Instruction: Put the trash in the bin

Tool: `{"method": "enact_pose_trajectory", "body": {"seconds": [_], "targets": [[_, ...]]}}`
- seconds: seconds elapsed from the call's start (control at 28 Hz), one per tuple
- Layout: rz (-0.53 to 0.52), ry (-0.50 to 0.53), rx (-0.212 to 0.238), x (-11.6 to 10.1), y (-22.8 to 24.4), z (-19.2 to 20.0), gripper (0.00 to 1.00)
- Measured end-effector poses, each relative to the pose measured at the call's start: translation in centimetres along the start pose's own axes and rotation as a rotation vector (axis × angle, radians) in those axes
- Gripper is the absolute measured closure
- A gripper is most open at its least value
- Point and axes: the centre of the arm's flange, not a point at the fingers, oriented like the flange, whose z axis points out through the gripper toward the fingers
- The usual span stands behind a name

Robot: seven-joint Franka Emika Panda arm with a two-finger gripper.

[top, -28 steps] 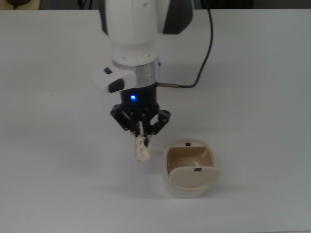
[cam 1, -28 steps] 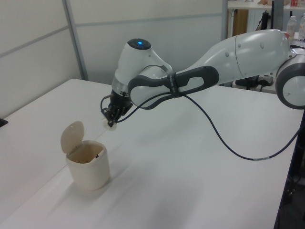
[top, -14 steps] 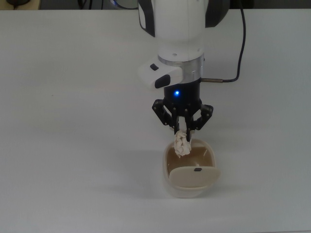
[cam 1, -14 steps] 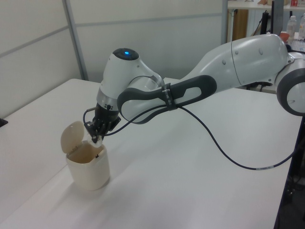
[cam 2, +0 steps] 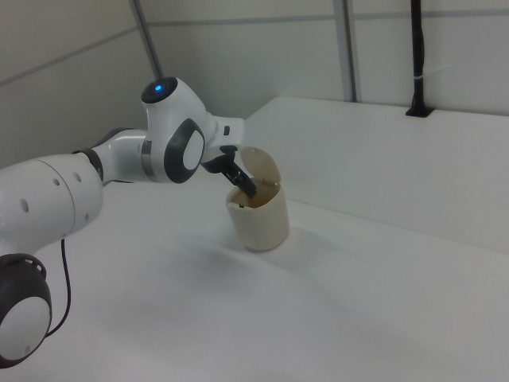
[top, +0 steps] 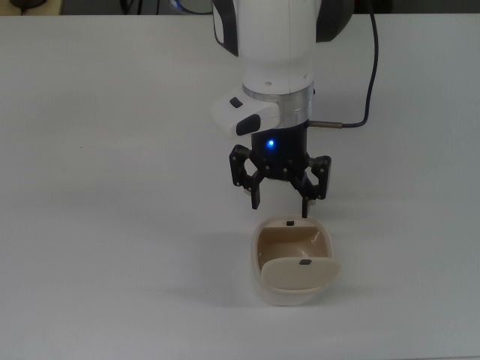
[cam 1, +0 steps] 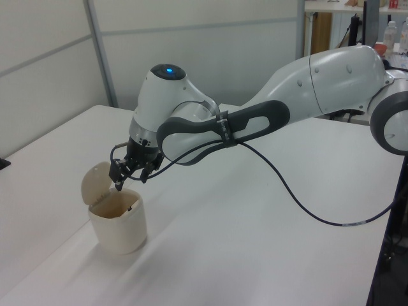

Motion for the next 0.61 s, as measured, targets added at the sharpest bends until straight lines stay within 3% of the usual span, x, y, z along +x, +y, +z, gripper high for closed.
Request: {"method": "enact_pose_trajectory", "body": {"seconds": [0.14, 0.61], "targets": [[-0.005, -0.068, -0.047, -0.7, 0.5, 0.3, 0.01], [-0.119, -0.367, -0.23, -3.7, 2.5, -2.2, 0.0]]}}
